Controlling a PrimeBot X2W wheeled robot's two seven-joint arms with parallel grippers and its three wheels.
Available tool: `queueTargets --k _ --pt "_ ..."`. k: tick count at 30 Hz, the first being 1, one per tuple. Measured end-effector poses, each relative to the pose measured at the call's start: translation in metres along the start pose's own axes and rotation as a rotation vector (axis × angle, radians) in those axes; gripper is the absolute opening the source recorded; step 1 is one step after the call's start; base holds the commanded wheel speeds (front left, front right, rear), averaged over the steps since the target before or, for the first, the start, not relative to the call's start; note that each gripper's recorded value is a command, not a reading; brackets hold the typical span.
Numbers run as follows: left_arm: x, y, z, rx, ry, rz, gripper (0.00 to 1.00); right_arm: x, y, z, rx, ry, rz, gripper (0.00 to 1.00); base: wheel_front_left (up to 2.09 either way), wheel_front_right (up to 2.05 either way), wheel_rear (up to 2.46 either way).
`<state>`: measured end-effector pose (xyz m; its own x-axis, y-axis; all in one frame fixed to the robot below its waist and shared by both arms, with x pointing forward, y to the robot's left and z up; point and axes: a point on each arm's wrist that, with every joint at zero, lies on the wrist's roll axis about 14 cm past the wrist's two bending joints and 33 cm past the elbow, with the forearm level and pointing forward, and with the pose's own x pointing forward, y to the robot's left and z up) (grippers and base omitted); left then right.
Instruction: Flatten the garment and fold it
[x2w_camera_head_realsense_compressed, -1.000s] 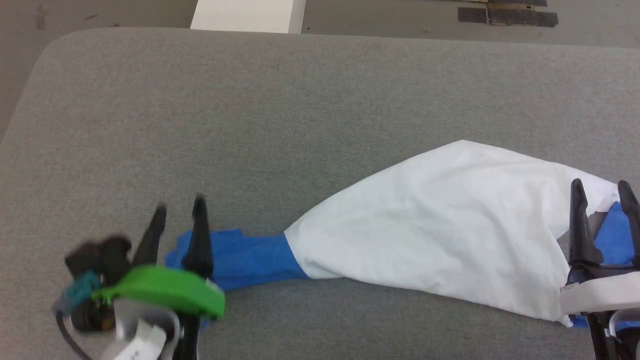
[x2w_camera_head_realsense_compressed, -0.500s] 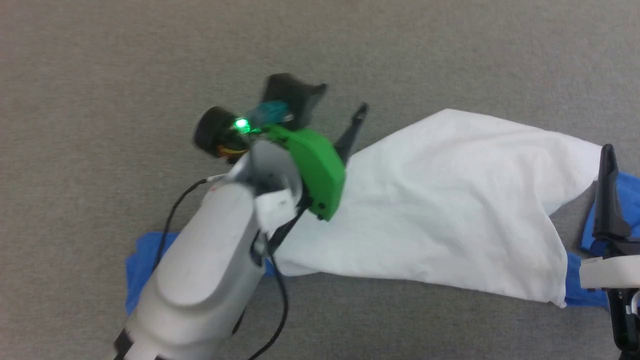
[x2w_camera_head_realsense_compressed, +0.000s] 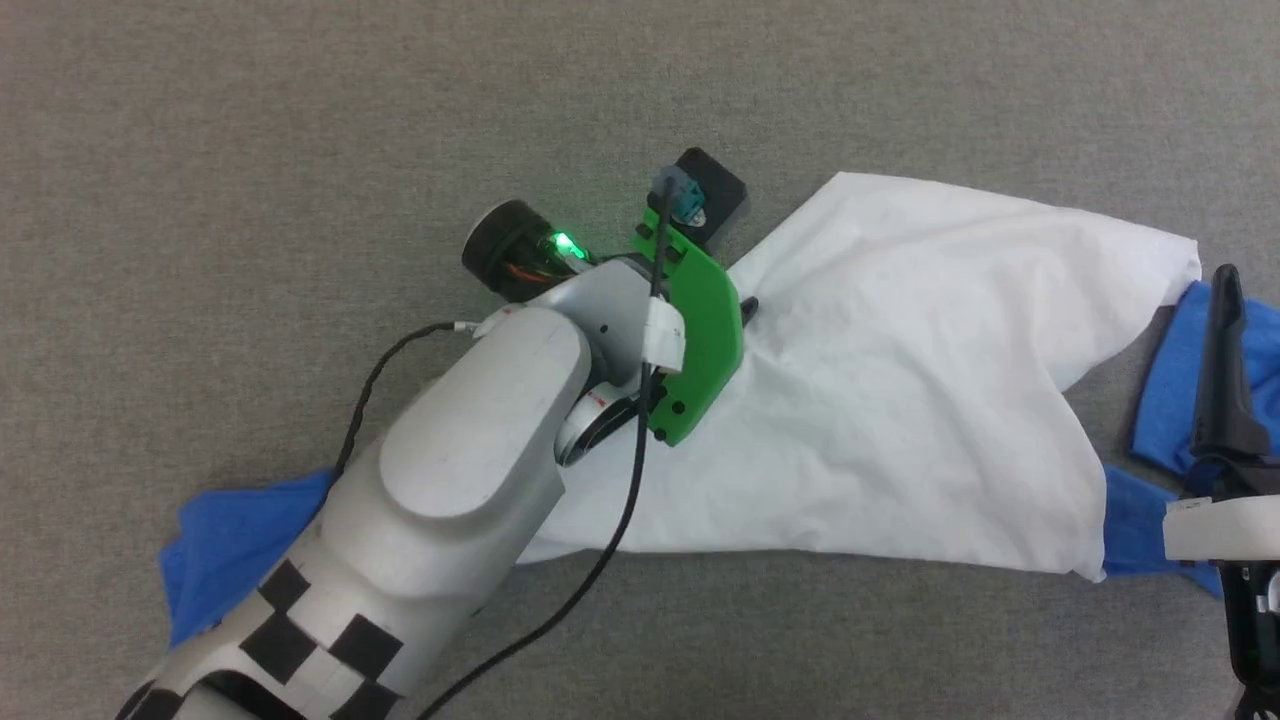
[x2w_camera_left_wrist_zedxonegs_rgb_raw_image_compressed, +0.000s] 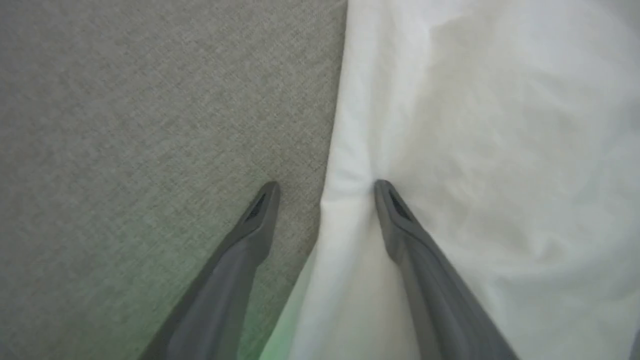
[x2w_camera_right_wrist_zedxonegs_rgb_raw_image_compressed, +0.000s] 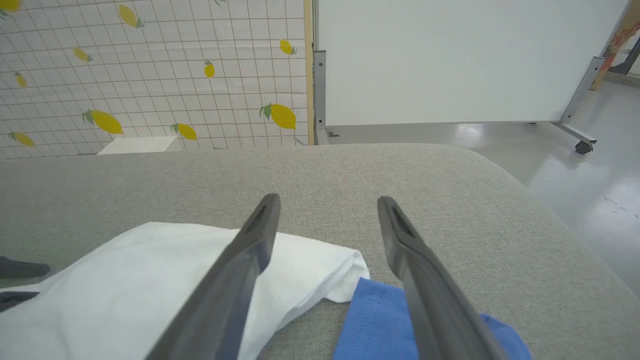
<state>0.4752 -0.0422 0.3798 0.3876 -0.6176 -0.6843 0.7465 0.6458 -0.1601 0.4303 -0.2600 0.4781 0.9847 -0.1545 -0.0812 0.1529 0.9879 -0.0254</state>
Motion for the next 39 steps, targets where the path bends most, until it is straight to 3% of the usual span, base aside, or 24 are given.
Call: queueTargets --k 1,8,14,20,25,26,28,34,39 --pt "0.001 0.000 0.000 0.014 0.002 0.000 0.00 0.000 0.000 -0.001 0.000 0.004 0.001 1.00 0.00 0.00 0.00" --pt "-0.004 0.002 0.012 0.004 -0.087 0.008 0.00 0.001 0.003 0.004 0.011 -0.013 0.009 1.00 0.00 0.00 0.00" --pt "-0.049 0.038 0.067 -0.075 -0.317 0.155 0.00 -0.005 0.003 0.019 0.034 -0.055 0.011 1.00 0.00 0.00 0.00" --pt "-0.128 0.093 0.147 0.025 -0.603 0.409 0.00 -0.014 -0.001 0.031 0.061 -0.092 0.004 1.00 0.00 0.00 0.00" --pt "-0.152 0.101 0.179 0.156 -0.736 0.506 0.00 -0.018 -0.009 0.026 0.067 -0.084 -0.019 1.00 0.00 0.00 0.00" --pt "-0.149 0.100 0.178 0.178 -0.743 0.507 0.02 -0.018 -0.009 0.024 0.067 -0.078 -0.020 1.00 0.00 0.00 0.00" --pt "-0.138 0.099 0.169 0.193 -0.722 0.504 1.00 -0.018 -0.008 0.020 0.068 -0.068 -0.019 1.00 0.00 0.00 0.00" --pt "-0.090 0.109 0.103 0.110 -0.583 0.488 1.00 -0.016 -0.005 0.009 0.072 -0.039 -0.011 1.00 0.00 0.00 0.00" --pt "-0.083 0.100 0.097 0.047 -0.644 0.456 1.00 -0.015 -0.004 0.006 0.067 -0.032 -0.010 1.00 0.00 0.00 0.00"
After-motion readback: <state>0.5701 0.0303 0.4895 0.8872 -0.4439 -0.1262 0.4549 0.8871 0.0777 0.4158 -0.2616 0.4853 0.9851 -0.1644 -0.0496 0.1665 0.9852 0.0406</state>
